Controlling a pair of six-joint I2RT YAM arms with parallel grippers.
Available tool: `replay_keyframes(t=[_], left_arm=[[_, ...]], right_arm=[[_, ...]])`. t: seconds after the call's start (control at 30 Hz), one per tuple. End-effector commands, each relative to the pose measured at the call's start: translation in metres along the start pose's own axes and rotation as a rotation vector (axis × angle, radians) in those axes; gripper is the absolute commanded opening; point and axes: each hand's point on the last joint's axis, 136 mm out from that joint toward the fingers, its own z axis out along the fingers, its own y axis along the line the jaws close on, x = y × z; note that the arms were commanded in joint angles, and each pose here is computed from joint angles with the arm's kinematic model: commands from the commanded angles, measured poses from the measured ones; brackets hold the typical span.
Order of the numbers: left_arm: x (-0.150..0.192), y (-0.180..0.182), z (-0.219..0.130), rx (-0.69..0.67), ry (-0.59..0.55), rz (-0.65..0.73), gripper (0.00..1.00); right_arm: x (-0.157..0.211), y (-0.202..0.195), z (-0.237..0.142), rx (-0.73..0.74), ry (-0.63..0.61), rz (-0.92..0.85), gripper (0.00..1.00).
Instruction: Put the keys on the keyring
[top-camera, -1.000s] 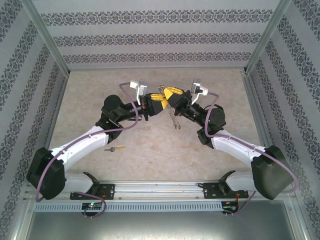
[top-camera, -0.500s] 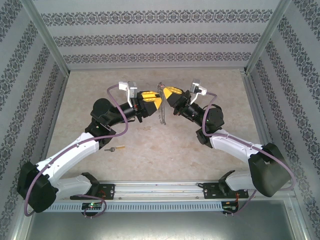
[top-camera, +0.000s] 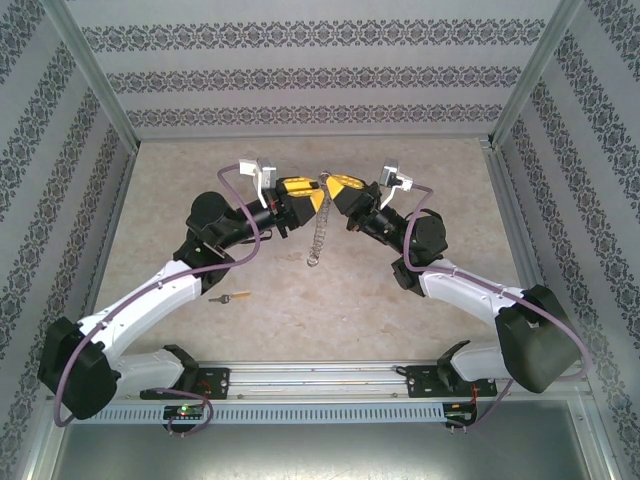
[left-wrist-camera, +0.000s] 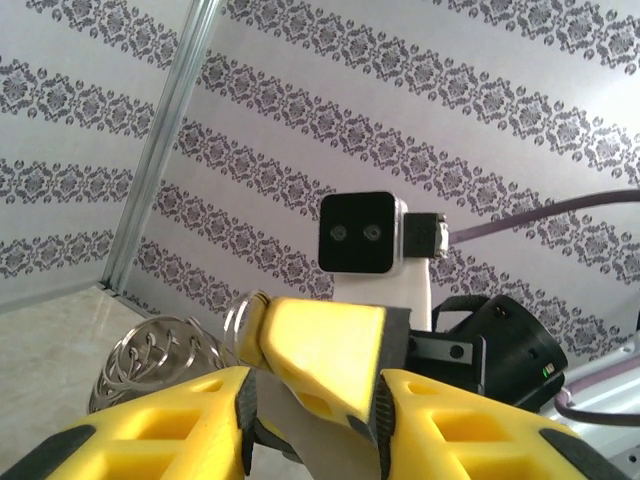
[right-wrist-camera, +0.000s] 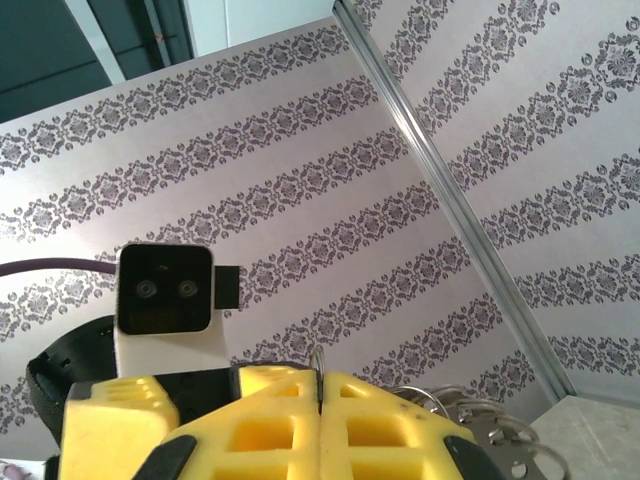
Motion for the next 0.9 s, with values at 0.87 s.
replay_keyframes(t=[0.87], left_arm=[[-0.024, 0.007, 0.008, 0.132, -0.104, -0.148, 0.34]], right_arm=[[-0.012, 0.012, -0.001, -0.046, -0.052, -0.018, 0.00]])
